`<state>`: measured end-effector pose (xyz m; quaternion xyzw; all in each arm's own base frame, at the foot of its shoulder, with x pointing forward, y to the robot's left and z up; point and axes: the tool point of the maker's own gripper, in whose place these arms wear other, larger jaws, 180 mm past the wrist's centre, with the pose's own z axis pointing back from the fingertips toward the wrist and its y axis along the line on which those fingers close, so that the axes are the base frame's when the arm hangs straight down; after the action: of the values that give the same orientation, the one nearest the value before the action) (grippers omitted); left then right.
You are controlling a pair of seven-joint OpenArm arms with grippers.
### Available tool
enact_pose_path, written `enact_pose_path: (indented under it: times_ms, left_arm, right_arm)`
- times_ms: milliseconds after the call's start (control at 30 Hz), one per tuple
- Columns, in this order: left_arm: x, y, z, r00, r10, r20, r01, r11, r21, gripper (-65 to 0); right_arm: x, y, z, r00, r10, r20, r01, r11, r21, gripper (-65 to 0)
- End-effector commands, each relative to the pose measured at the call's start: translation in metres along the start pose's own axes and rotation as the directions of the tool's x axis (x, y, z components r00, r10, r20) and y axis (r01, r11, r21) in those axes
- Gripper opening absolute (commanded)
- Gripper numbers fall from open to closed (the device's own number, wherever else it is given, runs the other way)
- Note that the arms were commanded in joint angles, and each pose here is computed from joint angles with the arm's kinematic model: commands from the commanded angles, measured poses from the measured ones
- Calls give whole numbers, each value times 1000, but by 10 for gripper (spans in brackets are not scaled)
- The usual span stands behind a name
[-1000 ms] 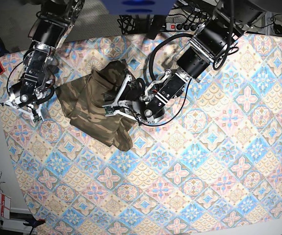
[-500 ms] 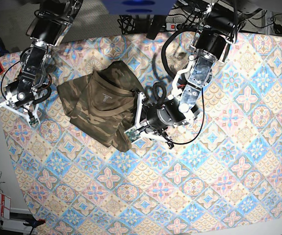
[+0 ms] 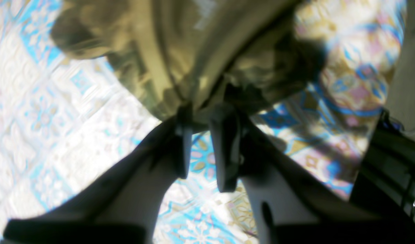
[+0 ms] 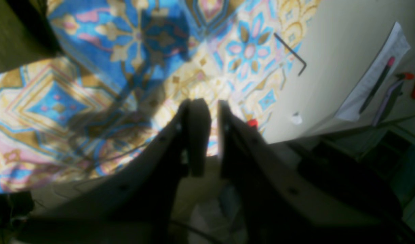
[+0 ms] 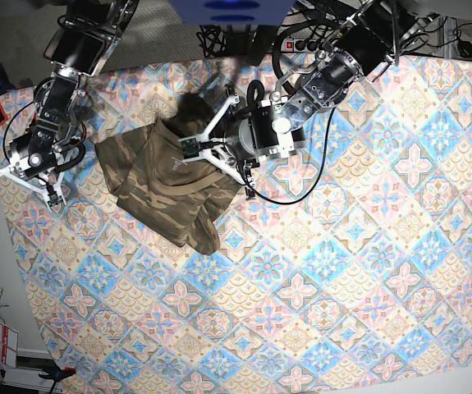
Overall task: Fold the T-shirt properly
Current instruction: 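Release the folded bundle and lift both grippers away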
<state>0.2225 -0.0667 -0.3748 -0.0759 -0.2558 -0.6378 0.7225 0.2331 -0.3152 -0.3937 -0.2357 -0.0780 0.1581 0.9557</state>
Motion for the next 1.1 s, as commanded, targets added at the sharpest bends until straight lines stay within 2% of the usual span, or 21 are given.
enact_pose_path:
  times_ms: [0,100,200,267,333,467,600,700,767,867,1067]
  left_arm:
    - [12,3,4,999,-23,39,23,1000,9,-529]
    - [2,-11,-8,999,-45,0,45,998,-40,-529]
    - [-23,-31,-34,990,-119,-80,106,983,-151,-529]
    - [-28,-46,-48,988,-136,-72,118,969,-216,-529]
    - [-31,-49,-57,993,-102,-58,86,968,-237,-529]
    - [-39,-31,-63,999,1,-48,-11,977,-214,-529]
    - [-49,16,-62,987,160,-6,-160,981,-107,-529]
    - [-63,44,-77,955,296,-11,-296,955,-37,-529]
    - [-83,61,-93,913,408,-20,-408,913,4,-529]
    - [-84,75,-112,848,530,24,-530,848,10,-529]
    - [-54,103,-113,769,615,176,-627,779,12,-529]
  right_arm:
    - [5,-13,5,1000,-11,16,11,999,-36,-595]
    - [5,-13,5,1000,-10,15,11,999,-35,-595]
    - [5,-14,6,1000,-11,17,11,999,-37,-595]
    - [4,-13,5,1000,-10,14,10,999,-36,-595]
    - [0,-11,4,1000,-5,7,5,999,-35,-595]
    - [-1,-10,4,1000,-4,6,4,999,-35,-595]
    - [-10,-3,2,1000,17,-13,-18,1000,-24,-595]
    - [-16,1,0,999,27,-22,-27,999,-18,-595]
    - [-21,5,-1,999,36,-32,-36,999,-12,-595]
    - [-19,18,-2,996,88,-31,-87,996,2,-595]
    - [-18,24,7,991,133,-9,-133,991,-12,-595]
